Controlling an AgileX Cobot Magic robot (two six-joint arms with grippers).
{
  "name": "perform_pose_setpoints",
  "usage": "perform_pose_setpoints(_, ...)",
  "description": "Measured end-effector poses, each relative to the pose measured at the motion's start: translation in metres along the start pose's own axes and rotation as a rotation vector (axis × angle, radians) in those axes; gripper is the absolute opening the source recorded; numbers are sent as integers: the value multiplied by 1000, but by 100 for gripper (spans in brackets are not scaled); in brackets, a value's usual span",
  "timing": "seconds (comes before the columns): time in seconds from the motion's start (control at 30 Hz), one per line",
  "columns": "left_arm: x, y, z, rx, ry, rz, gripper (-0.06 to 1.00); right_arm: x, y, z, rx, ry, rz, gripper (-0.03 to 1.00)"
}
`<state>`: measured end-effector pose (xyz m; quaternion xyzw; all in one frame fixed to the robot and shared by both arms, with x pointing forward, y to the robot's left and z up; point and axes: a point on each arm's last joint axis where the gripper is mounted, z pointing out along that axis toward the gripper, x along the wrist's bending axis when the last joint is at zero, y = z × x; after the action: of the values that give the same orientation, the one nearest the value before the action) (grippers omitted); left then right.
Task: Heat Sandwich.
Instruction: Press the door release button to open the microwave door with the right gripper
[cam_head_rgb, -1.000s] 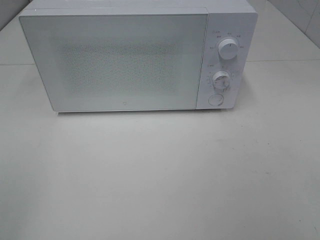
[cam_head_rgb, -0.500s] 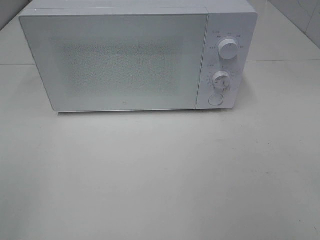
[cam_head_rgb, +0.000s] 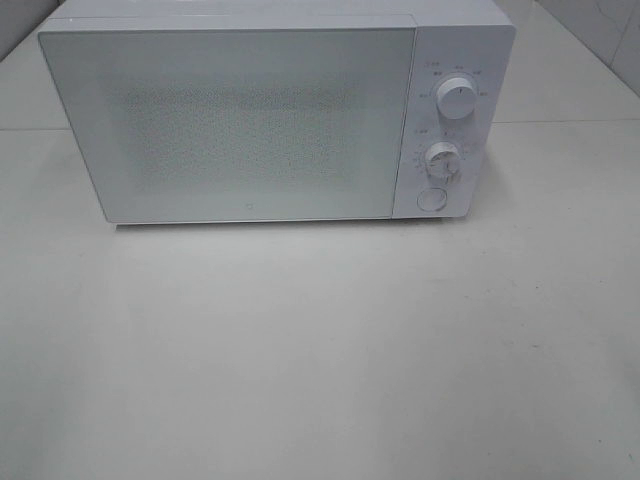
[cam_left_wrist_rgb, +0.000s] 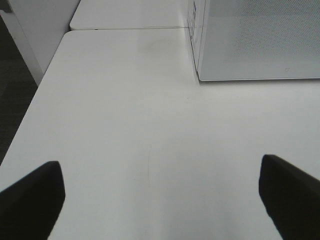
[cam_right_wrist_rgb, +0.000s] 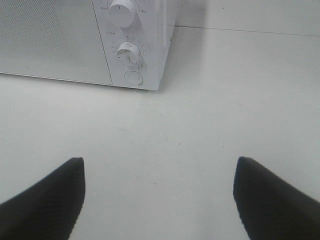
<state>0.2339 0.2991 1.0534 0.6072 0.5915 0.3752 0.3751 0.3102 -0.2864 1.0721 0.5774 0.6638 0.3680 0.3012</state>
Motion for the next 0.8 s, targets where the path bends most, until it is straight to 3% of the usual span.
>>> perform_pose_setpoints(0.8,0,0,0,0,0,0,99,1,35,104,30,-1,2,76)
